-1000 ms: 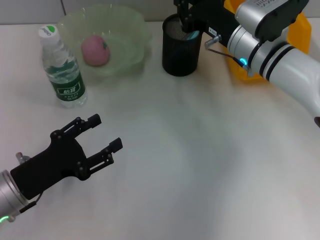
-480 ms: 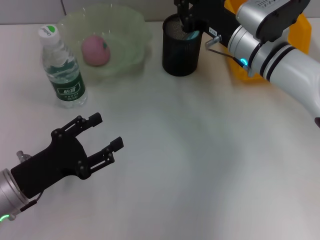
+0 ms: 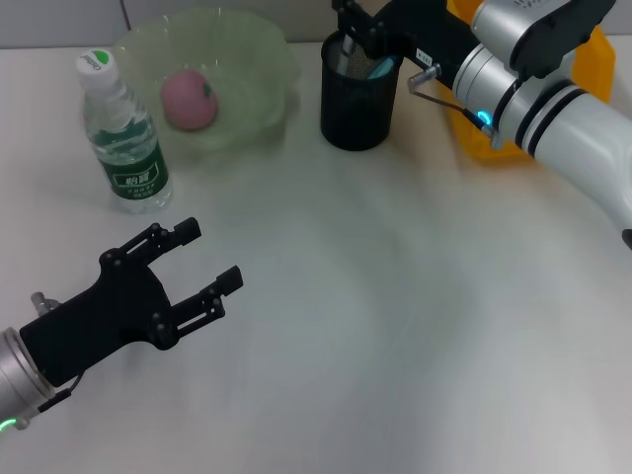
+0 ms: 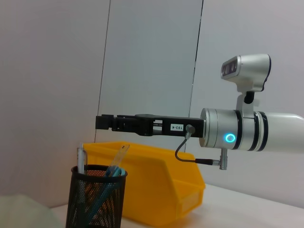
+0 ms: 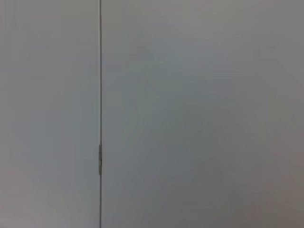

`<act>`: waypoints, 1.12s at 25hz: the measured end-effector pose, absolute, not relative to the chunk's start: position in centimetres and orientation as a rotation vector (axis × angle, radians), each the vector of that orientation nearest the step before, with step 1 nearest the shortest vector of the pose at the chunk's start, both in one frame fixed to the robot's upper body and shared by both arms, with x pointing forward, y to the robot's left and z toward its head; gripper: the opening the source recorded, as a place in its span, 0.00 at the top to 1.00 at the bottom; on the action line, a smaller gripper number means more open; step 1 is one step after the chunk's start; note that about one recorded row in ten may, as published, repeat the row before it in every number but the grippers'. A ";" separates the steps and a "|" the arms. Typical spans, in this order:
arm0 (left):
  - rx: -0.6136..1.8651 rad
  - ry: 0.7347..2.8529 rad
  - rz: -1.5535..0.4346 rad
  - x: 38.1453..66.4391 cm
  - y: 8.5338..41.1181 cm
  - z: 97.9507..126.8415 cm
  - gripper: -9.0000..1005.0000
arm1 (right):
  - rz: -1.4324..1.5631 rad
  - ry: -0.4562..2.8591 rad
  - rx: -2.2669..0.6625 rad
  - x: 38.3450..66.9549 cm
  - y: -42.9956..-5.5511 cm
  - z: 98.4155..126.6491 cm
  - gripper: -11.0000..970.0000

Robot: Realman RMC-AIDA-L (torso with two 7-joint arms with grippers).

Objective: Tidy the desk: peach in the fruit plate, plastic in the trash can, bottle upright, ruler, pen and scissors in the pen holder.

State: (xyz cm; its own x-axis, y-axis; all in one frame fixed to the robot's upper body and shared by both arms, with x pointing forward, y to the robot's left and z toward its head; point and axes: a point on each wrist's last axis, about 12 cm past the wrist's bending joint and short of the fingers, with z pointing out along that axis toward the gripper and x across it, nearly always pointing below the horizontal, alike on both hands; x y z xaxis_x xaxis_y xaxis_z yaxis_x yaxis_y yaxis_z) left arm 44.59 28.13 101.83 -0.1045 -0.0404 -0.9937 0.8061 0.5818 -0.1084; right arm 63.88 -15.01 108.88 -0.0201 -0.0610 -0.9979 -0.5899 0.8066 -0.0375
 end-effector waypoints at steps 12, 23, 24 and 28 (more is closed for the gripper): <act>0.691 1.508 -0.822 44.7 28.0 101.9 0.22 | 0.452 1.545 -0.529 64.0 -15.1 109.1 0.27; 0.709 1.496 -0.824 45.0 27.9 102.2 0.22 | 0.529 1.555 -0.424 63.7 -15.8 109.0 0.15; 0.710 1.494 -0.825 45.0 27.8 102.2 0.22 | 0.529 1.555 -0.424 63.7 -15.8 109.0 0.16; 0.717 1.480 -0.838 45.2 27.6 102.4 0.22 | 0.664 1.540 -0.387 62.9 -17.3 109.0 0.16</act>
State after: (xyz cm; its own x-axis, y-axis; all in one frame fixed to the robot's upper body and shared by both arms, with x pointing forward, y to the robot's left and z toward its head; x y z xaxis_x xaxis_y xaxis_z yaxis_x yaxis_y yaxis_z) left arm 45.20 27.60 102.39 -0.0798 -0.0415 -0.9960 0.8330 0.5460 -0.0894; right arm 62.93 -17.29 109.04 -0.0911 0.1504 -0.9844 -0.6126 0.7709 0.1745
